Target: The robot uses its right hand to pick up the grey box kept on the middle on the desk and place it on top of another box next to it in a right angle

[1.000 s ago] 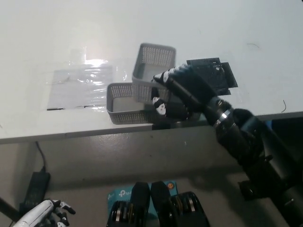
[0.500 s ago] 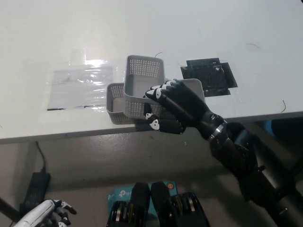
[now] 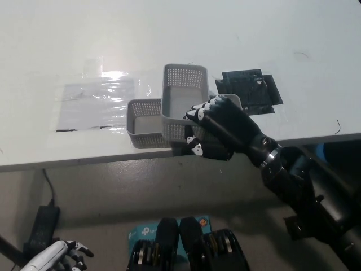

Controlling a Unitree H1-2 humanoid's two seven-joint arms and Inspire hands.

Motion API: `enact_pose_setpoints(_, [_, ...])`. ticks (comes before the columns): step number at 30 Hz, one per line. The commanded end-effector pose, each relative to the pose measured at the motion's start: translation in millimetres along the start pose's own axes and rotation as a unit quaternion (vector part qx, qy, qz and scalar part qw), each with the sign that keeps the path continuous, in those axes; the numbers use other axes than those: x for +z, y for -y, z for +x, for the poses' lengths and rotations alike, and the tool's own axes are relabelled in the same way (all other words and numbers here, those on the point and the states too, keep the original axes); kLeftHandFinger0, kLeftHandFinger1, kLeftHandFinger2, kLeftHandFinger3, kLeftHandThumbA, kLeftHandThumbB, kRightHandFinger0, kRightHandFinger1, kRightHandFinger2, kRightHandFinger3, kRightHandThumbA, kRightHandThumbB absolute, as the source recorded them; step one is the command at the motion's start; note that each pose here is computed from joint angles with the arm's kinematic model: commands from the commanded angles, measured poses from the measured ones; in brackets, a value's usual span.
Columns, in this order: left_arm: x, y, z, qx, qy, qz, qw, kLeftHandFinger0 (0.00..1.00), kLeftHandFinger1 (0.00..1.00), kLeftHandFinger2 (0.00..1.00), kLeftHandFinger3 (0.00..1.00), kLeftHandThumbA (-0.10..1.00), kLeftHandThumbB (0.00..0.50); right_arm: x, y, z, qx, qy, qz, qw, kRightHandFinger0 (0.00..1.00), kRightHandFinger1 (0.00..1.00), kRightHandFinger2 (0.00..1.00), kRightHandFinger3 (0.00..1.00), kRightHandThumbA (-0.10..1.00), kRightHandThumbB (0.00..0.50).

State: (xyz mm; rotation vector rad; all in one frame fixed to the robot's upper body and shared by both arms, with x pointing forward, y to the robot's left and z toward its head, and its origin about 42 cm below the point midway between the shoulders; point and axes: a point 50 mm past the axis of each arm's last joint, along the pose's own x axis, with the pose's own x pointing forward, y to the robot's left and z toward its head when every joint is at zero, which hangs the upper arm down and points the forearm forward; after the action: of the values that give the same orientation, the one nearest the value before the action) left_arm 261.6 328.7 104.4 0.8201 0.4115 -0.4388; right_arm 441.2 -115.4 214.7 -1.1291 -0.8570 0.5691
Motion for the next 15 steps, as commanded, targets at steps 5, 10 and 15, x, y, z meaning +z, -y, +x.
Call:
enact_pose_setpoints(5, [3, -7, -5, 0.009, 0.013, 0.026, 1.000, 0.34, 0.38, 0.50, 0.61, 0.19, 0.323, -13, 2, -1, 0.000, 0.027, -0.075, 0.997, 0.00, 0.00, 0.37, 0.30, -0.10, 0.108])
enact_pose_setpoints(10, [4, -11, -5, 0.009, 0.014, 0.028, 0.999, 0.34, 0.38, 0.52, 0.61, 0.19, 0.316, -14, 0, -3, 0.007, 0.031, -0.088, 0.996, 0.00, 0.00, 0.35, 0.29, -0.10, 0.114])
enact_pose_setpoints(15, [4, -11, -5, 0.008, 0.012, 0.019, 1.000, 0.35, 0.40, 0.53, 0.64, 0.17, 0.318, -16, -13, -9, 0.025, 0.031, -0.084, 0.996, 0.00, 0.02, 0.47, 0.37, -0.10, 0.167])
